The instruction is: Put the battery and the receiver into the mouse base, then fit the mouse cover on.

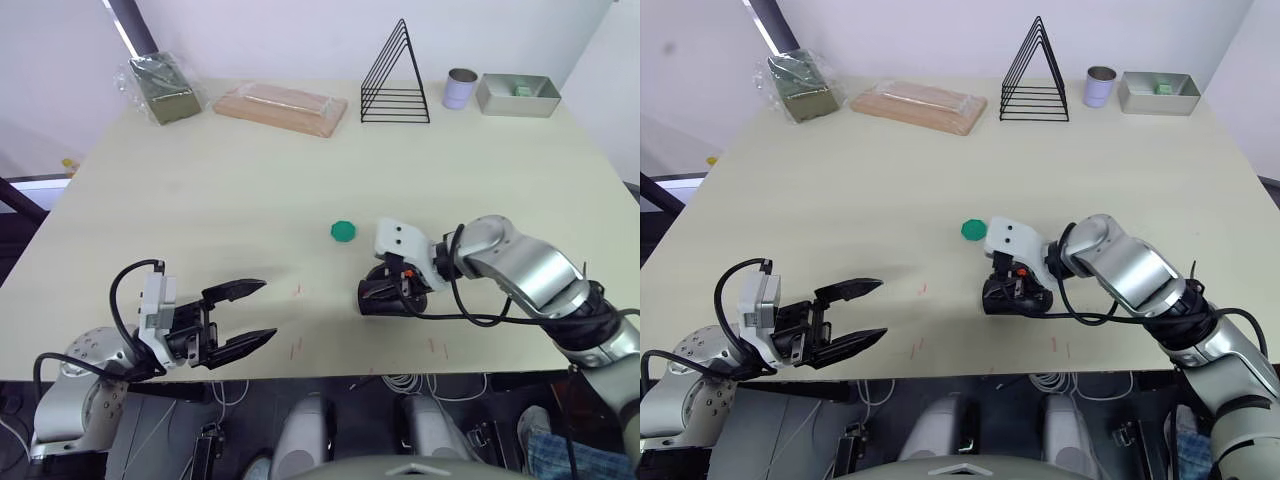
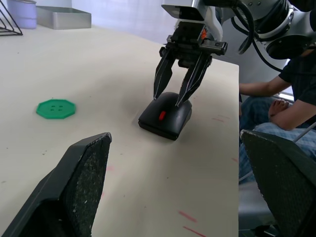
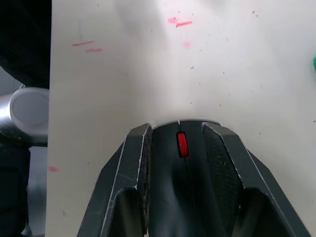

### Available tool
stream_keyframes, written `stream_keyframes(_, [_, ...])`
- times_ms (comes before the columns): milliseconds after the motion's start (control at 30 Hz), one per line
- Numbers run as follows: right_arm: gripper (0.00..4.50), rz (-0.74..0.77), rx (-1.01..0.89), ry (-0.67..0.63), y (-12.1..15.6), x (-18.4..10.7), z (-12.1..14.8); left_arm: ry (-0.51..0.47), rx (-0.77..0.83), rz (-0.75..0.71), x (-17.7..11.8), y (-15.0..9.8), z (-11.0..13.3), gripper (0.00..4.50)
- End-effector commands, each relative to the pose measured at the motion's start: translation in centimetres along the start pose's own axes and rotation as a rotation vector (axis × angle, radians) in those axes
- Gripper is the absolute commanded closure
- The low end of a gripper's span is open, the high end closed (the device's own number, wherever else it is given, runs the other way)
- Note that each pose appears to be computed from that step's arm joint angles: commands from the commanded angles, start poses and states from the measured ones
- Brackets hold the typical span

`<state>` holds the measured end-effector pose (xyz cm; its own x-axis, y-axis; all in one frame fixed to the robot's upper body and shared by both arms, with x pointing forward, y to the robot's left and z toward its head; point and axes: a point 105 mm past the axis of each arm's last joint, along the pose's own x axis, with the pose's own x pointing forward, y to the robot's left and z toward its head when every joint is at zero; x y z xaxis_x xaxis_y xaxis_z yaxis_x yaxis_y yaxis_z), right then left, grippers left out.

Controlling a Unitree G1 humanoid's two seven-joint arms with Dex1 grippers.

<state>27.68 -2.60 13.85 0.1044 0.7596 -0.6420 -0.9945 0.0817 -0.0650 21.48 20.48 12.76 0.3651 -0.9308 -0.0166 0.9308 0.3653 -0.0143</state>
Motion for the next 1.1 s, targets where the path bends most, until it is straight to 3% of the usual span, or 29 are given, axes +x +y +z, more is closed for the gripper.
stream_keyframes(33, [2.8,-0.016,-0.023,0.016,-0.2,0.1,0.5,-0.004,0.027,-0.015,0.3,-0.2,0.4,0.0])
stream_keyframes(633, [2.8,-0.027,-0.036,0.083,-0.6,2.7,0.7,-0.008,0.027,-0.01,0.6,-0.2,0.3,0.0])
stream_keyframes(933, [2.8,-0.01,0.025,0.181,-0.6,3.3,-3.0,-0.011,0.025,-0.004,0.6,-0.5,0.2,0.0])
stream_keyframes(1100, [2.8,-0.021,-0.009,-0.056,-0.6,1.8,1.5,-0.014,0.026,-0.003,0.6,-0.4,0.2,0.0])
